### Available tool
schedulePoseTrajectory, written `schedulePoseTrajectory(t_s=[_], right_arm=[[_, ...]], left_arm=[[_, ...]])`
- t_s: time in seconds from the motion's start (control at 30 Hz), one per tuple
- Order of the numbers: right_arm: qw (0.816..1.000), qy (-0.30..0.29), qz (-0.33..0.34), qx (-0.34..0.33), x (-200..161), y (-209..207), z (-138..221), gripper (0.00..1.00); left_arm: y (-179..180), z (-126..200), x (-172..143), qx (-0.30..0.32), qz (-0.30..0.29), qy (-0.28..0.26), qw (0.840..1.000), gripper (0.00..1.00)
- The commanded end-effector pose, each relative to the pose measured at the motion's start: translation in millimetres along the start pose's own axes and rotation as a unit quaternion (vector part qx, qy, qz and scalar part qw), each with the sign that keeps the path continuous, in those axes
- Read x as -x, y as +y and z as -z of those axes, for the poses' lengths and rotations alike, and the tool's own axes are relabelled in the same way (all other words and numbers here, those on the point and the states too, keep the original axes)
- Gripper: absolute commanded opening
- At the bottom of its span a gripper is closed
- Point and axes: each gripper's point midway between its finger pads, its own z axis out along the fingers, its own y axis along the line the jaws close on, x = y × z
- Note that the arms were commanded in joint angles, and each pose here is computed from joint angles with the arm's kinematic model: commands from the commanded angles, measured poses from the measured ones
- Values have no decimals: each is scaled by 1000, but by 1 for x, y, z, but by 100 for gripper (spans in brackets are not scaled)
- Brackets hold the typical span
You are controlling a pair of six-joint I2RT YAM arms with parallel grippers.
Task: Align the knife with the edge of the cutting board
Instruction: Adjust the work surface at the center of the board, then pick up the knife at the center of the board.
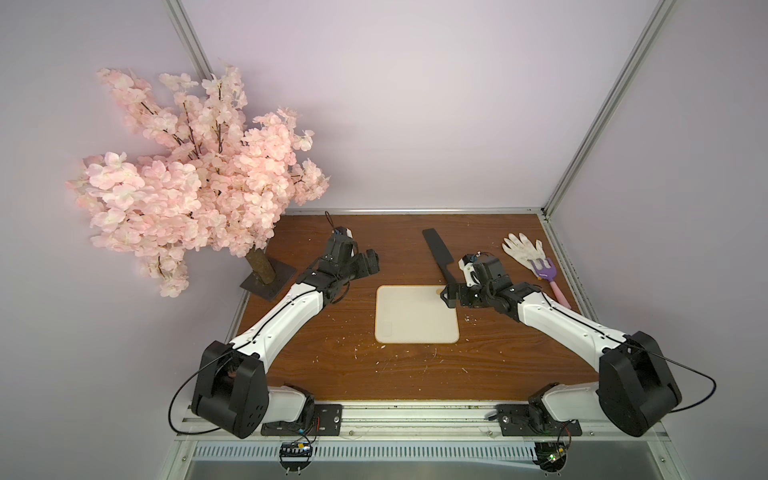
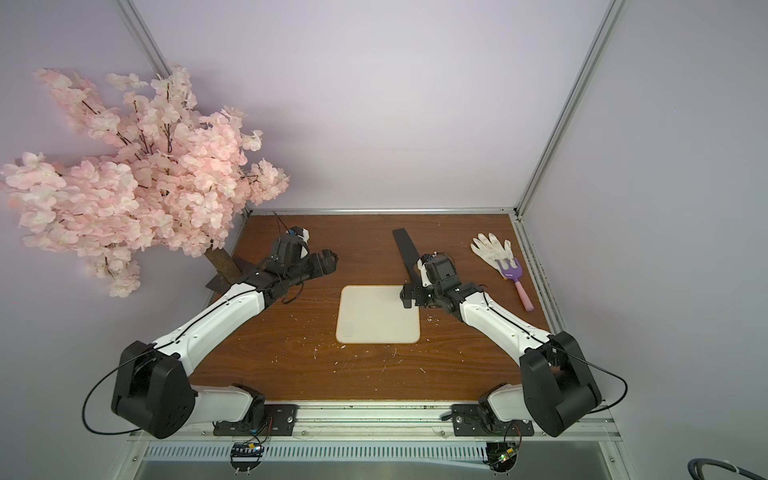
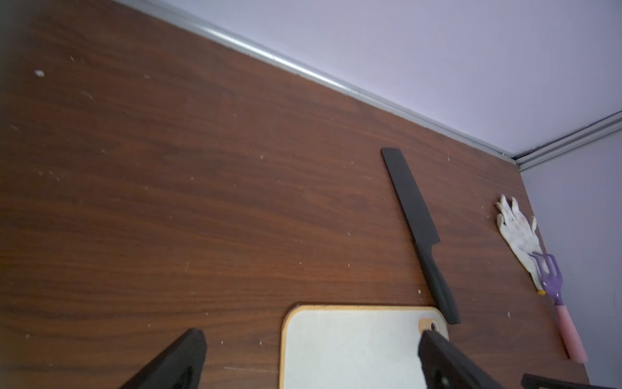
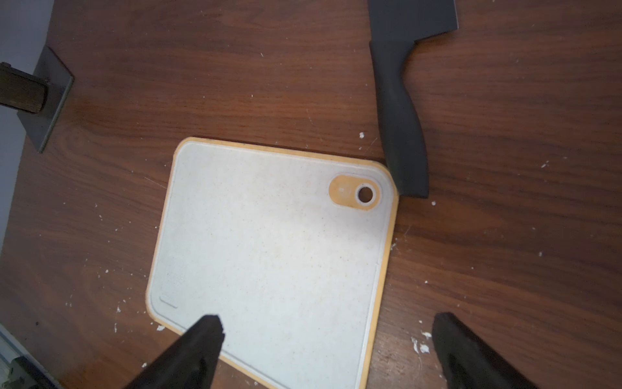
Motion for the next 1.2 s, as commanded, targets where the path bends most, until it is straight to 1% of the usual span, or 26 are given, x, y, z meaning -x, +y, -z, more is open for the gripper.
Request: schedulePoseTrajectory(t_s=[0.0,0.1,0.2,0.23,0.3,0.43,0.5,0.63,0.77,0.87,1.03,1.17], right_arm=[[999,-29,20,-1,21,5,14,99],[999,-33,28,1,23,6,15,99],[999,-39,38,-5,27,5,16,99],[998,-39,42,-11,28,3,16,99],[998,-42,44,-15,31,2,17,99],[998,-49,41,5,38,11,15,99],[998,-53,43,2,44,12,13,99],[997,-45,54,-16,56,10,5,99],[997,-48,59,-11,72,16,-3,99],[996,-48,69,-20,84,16,-9,99],[994,-37,91,-55,98,4,-26,94],[992,-18,100,-80,99,-6,-45,93]], left_arm=[[6,-4,24,32,-29,-28,999,100],[12,-8,25,43,-34,-41,998,100],[13,-4,20,13,-21,-52,998,100],[13,0,22,4,-16,-54,998,100],[13,8,26,0,-25,-65,998,100],[13,29,36,-1,-35,-100,994,100],[11,38,41,-6,-39,-117,992,100],[7,49,45,-13,-49,-140,989,100],[4,58,49,-21,-60,-159,985,100],[4,64,52,-23,-65,-172,983,100],[3,75,57,-23,-74,-194,978,100],[4,76,56,-16,-82,-196,977,100]])
